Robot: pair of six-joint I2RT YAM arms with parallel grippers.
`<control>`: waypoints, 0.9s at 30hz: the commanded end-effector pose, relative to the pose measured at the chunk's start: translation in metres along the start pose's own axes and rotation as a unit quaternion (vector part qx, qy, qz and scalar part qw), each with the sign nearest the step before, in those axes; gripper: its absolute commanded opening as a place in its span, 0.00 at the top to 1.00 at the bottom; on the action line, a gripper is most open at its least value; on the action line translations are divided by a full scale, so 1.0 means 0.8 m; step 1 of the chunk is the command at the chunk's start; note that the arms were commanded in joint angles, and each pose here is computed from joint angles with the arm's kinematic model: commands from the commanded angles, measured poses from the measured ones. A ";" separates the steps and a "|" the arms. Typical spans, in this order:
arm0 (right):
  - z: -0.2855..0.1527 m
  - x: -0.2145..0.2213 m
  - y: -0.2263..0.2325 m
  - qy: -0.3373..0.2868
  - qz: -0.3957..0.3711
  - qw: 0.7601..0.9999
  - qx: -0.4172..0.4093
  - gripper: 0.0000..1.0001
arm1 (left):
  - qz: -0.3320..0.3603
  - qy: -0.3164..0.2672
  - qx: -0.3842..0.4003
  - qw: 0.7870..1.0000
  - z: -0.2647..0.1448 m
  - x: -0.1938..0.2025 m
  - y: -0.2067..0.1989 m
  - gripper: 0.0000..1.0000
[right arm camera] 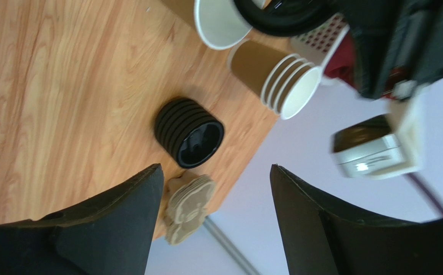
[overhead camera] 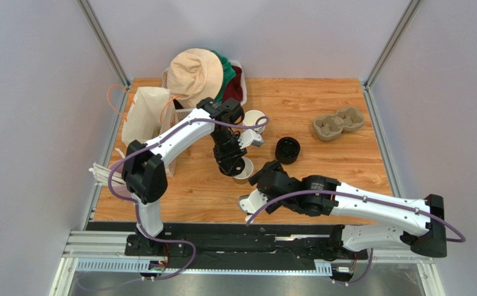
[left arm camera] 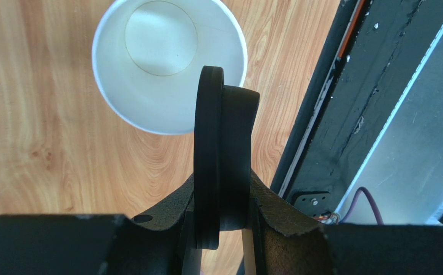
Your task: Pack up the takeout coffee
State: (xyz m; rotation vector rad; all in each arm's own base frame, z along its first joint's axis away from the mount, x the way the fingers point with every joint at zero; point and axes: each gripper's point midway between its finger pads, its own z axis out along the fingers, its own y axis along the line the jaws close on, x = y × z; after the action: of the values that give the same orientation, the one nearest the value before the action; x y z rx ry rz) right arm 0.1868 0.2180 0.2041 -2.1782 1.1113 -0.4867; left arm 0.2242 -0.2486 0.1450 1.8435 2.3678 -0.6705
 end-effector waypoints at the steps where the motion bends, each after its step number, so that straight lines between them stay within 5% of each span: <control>1: -0.005 -0.030 -0.035 0.011 -0.052 0.996 0.074 0.27 | -0.080 0.104 0.092 0.987 -0.029 0.054 -0.066 1.00; 8: 0.026 -0.082 -0.010 -0.006 -0.131 0.988 0.083 0.39 | -0.087 0.096 0.110 0.985 -0.022 0.043 -0.067 1.00; 14: 0.006 -0.116 -0.041 -0.066 -0.078 0.991 0.088 0.42 | -0.074 0.088 0.090 0.989 -0.031 0.034 -0.070 1.00; 21: 0.034 -0.117 -0.050 0.010 -0.144 0.982 0.124 0.48 | -0.032 0.104 0.080 0.991 -0.032 0.037 -0.098 1.00; 27: 0.031 -0.109 -0.009 0.007 -0.161 0.986 0.047 0.48 | -0.019 0.099 0.084 0.991 -0.034 0.036 -0.110 1.00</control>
State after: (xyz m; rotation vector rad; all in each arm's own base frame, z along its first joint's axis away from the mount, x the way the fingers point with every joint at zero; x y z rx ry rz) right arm 0.1626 0.3153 0.1869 -2.2260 0.7152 -0.6765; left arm 0.2000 -0.2868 0.1534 1.9477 2.2719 -0.7072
